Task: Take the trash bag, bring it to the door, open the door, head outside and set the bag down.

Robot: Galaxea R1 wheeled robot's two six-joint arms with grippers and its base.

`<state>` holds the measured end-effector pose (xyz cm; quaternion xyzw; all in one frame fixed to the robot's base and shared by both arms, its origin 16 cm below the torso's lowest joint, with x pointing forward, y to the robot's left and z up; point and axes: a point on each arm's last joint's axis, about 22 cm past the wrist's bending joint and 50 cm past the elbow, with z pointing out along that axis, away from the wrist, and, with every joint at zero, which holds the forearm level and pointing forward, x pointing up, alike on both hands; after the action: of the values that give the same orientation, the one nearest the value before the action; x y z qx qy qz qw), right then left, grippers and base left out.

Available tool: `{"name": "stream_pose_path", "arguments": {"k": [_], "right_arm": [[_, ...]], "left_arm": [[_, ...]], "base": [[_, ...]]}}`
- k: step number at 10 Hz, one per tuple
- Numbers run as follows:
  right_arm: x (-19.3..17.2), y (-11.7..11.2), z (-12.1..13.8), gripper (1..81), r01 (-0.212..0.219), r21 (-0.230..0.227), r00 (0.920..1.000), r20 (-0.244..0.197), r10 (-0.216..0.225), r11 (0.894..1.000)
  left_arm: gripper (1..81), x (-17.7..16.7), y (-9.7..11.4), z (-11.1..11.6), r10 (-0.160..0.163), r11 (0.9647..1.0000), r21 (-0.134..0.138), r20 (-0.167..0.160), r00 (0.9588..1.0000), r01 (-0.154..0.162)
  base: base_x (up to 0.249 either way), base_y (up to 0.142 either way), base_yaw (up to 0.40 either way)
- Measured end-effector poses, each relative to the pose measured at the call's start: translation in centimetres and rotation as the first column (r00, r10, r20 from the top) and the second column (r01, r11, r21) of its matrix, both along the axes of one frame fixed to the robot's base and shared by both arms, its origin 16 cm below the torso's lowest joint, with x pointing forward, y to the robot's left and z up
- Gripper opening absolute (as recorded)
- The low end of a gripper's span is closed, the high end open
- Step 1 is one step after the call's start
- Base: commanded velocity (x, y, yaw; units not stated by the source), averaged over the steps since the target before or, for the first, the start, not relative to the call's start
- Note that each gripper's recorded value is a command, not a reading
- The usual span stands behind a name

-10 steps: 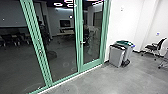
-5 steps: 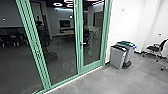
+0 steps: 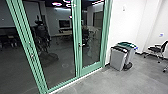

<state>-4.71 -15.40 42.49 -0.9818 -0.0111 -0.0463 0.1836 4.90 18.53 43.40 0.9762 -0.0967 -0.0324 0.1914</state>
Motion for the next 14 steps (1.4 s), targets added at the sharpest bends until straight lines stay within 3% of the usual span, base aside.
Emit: {"name": "stream_pose_path", "arguments": {"k": [5, 14], "right_arm": [[0.08, -0.08, 0.00, 81.1, 0.001, -0.001, 1.0000, 0.001, -0.001, 1.000], [0.07, -0.10, -0.02, 81.1, 0.001, -0.002, 1.0000, 0.001, -0.001, 1.000]], "left_arm": [[1.0, 0.14, -0.16, 0.02, 0.000, 1.0000, -0.002, 0.002, 1.0000, 0.000], [1.0, 0.19, 0.03, 0.01, 0.000, 1.0000, 0.001, 0.003, 1.0000, 0.000]], "base": [[0.202, -0.077, 0.000], [0.193, -0.007, 0.000]]}}
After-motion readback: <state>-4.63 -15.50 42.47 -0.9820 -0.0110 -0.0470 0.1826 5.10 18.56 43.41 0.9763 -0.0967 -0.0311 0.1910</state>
